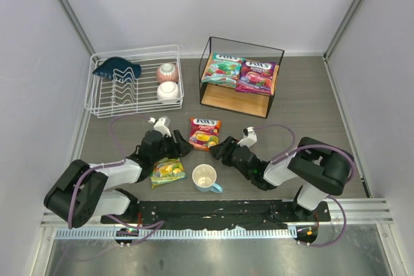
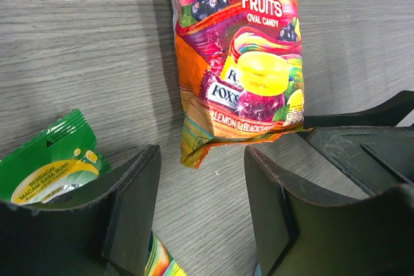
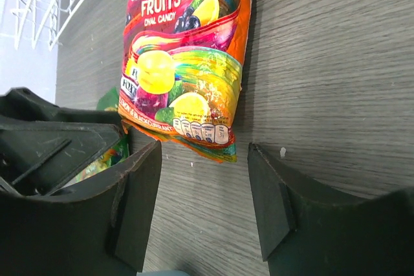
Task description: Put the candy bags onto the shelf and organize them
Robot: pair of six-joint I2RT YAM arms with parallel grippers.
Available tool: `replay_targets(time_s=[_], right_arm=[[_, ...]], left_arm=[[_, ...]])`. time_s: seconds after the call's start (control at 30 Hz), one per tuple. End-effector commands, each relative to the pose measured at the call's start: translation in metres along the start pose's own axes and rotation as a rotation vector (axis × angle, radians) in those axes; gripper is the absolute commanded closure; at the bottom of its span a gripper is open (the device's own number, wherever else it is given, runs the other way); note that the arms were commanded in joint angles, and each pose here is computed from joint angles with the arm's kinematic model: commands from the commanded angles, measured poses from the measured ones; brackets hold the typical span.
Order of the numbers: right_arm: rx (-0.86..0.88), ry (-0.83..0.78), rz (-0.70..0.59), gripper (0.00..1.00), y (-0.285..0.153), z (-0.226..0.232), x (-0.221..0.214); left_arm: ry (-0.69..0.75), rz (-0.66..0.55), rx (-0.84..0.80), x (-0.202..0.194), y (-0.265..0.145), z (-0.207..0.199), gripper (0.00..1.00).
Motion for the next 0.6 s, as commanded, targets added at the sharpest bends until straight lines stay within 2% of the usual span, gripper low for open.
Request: replay_targets(time_s=[0.0,0.4,0.57], right_arm=[[-0.066,0.058,-0.063,0.39,0.001,-0.011,-0.007],[-0.08,0.103,-0.101,0.42,-0.001,-0.015,-0.02],[-0.086,0.101,-0.097,0.42,-0.001,-0.017,-0.02]], left_arm=[[-0.011,-0.138,-0.067,0.011,-0.003,-0.01,0.42],[-0.027,-0.183,-0.082,0.007,-0.006,-0.008,0.46],[-0.027,-0.155,-0.098,0.002,-0.002,-0.01,0.49]])
Point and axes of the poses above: each gripper's point midway between its finger pads, its own y axis out along the fingers, its own z axis along the line the jaws close on, x = y × z, the point moved 8 cm from there along -y, back along the fingers, and after that the axes turned 11 degrees about -y, right-handed, at the moved point
